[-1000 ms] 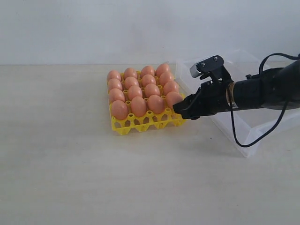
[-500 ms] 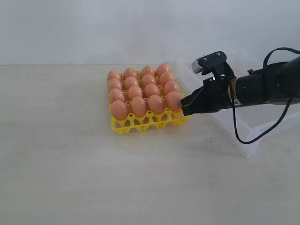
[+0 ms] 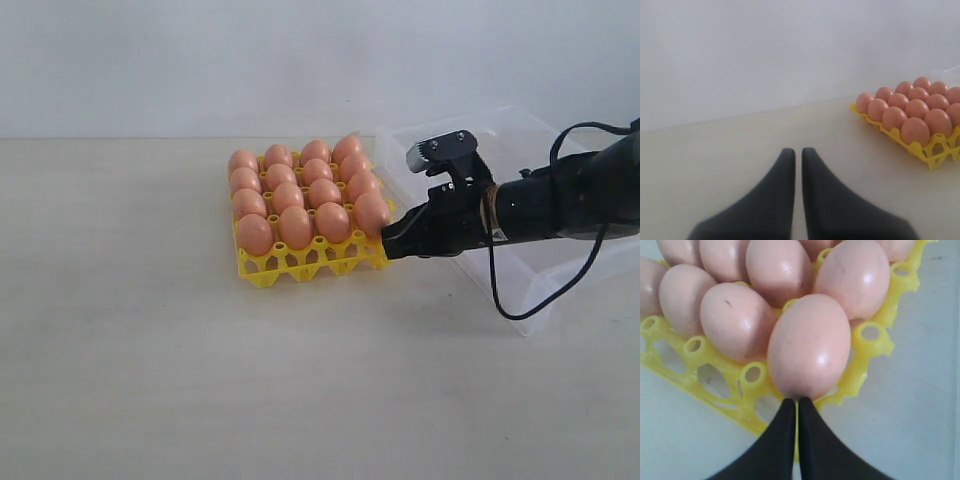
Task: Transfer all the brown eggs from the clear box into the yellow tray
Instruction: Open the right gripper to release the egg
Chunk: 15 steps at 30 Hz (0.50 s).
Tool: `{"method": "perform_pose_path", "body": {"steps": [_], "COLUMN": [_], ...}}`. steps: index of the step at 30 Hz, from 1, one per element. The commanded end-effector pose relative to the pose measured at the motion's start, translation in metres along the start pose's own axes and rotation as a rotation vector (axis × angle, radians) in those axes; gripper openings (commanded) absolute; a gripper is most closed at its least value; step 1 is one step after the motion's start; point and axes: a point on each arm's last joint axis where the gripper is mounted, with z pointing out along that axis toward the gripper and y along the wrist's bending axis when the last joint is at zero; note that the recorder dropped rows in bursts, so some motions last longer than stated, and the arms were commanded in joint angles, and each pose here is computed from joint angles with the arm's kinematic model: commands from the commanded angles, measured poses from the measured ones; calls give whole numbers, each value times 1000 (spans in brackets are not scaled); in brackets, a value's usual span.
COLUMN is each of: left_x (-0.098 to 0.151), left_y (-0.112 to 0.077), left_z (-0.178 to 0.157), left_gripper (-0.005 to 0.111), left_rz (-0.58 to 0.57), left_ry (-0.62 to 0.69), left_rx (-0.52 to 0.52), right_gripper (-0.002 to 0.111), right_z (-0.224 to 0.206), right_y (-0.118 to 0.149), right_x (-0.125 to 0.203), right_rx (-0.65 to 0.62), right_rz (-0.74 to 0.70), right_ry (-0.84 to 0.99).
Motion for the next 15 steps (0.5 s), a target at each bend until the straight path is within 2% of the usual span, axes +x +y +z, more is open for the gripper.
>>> {"method": "perform_pose_path", "body": {"steps": [1,7,12,15], "left_x": [1,1,1,1], "left_y": [-1,-1,-1,-1], "left_z": [0,0,0,0], "left_gripper": [4,4,4,4], "left_rz": [-7,-7,-7,-7], "left_ry": [0,0,0,0], "left_rx": [7,7,7,7], "right_gripper": [0,0,0,0], "right_z": [2,-6,-22,-22], "right_y": [2,7,10,10], "right_x": [4,-3,-27,-29], "right_rx": [-18,-32,6,9], "right_rz": [8,-30,-42,-28], "right_ry": [10,28,-81,-104]}}
